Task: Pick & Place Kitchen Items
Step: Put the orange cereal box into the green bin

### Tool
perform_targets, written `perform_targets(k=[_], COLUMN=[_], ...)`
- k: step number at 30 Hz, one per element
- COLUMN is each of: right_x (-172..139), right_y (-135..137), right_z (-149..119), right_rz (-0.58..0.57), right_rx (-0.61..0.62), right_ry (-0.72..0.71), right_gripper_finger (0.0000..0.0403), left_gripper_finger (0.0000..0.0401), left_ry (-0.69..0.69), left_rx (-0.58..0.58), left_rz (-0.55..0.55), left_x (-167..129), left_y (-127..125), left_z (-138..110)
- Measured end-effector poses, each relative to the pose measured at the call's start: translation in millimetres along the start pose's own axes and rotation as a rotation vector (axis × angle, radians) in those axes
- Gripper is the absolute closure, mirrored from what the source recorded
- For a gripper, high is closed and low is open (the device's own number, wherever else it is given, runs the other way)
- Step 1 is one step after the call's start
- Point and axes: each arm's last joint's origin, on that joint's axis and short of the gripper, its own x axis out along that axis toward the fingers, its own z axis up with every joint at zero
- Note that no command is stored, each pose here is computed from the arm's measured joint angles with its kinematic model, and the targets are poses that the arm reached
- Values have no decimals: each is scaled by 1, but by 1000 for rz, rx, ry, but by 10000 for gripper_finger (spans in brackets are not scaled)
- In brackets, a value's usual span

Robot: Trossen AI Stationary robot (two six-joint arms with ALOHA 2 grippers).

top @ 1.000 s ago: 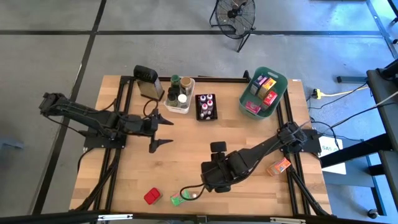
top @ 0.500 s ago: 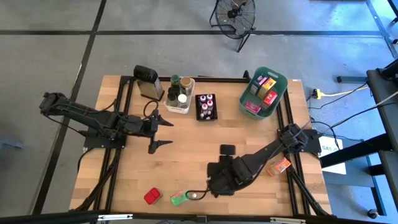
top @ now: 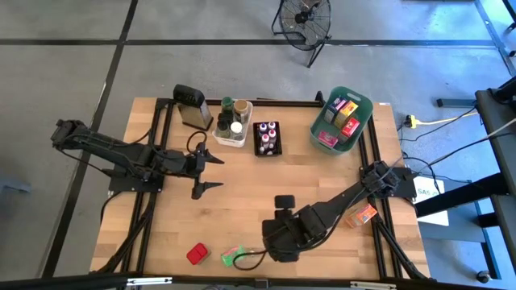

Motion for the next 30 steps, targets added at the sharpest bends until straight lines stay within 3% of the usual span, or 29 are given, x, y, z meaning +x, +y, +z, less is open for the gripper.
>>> perform_targets(k=[5,12,24,30], right_x=[-2,-5,-6,-6], right_y=[7,15,16,17], right_z=[17,26,29,30], right_rz=[97,273,284,296], right_rx=[64,32,-30,-67], right_ry=[-164,-215,-248,-269], right_gripper_finger=[240,240,240,238], left_gripper_finger=[52,52,52,51], left_ry=[0,25,11,-22], left_rx=[0,27,231,251], left_rz=[0,-8,-119,-86], left_x=[0,0,-8,-10], left_y=[0,-2,-25,-29], left_z=[0,-3,-5,-3])
